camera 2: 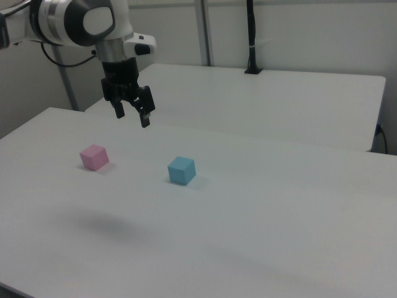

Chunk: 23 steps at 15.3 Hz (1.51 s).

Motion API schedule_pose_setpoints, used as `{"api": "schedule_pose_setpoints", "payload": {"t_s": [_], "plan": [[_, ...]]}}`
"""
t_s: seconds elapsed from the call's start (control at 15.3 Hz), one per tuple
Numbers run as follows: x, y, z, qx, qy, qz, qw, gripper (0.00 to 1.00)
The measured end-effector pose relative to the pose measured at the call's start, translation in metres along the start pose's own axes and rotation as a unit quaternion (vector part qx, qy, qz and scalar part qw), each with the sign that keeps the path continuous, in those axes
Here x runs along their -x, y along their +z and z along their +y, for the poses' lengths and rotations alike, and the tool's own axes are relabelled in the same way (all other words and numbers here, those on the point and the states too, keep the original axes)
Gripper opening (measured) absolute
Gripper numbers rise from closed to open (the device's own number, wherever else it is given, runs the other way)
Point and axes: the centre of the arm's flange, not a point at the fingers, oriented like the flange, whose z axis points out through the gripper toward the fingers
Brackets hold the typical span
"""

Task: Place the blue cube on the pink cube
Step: 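Move the gripper down over the light-blue cube, then lower the open gripper around the light-blue cube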

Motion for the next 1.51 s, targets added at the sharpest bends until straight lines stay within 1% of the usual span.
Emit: {"api": "schedule_pose_setpoints", "payload": {"t_s": [0.46,0.72,0.85,1.11,1.31,1.51], "plan": [[-0.002,0.003,0.001,0.001,0.001,0.001,1.0000,1.00],[-0.024,0.025,-0.002,0.000,0.000,0.021,0.9998,1.00],[-0.040,0.045,-0.004,-0.001,-0.011,0.033,0.9994,1.00],[-0.072,0.104,-0.011,0.002,-0.054,0.041,0.9977,1.00],[-0.093,0.158,-0.014,0.017,-0.067,0.042,0.9967,1.00],[-0.105,0.198,-0.017,0.023,-0.072,0.038,0.9964,1.00]]}}
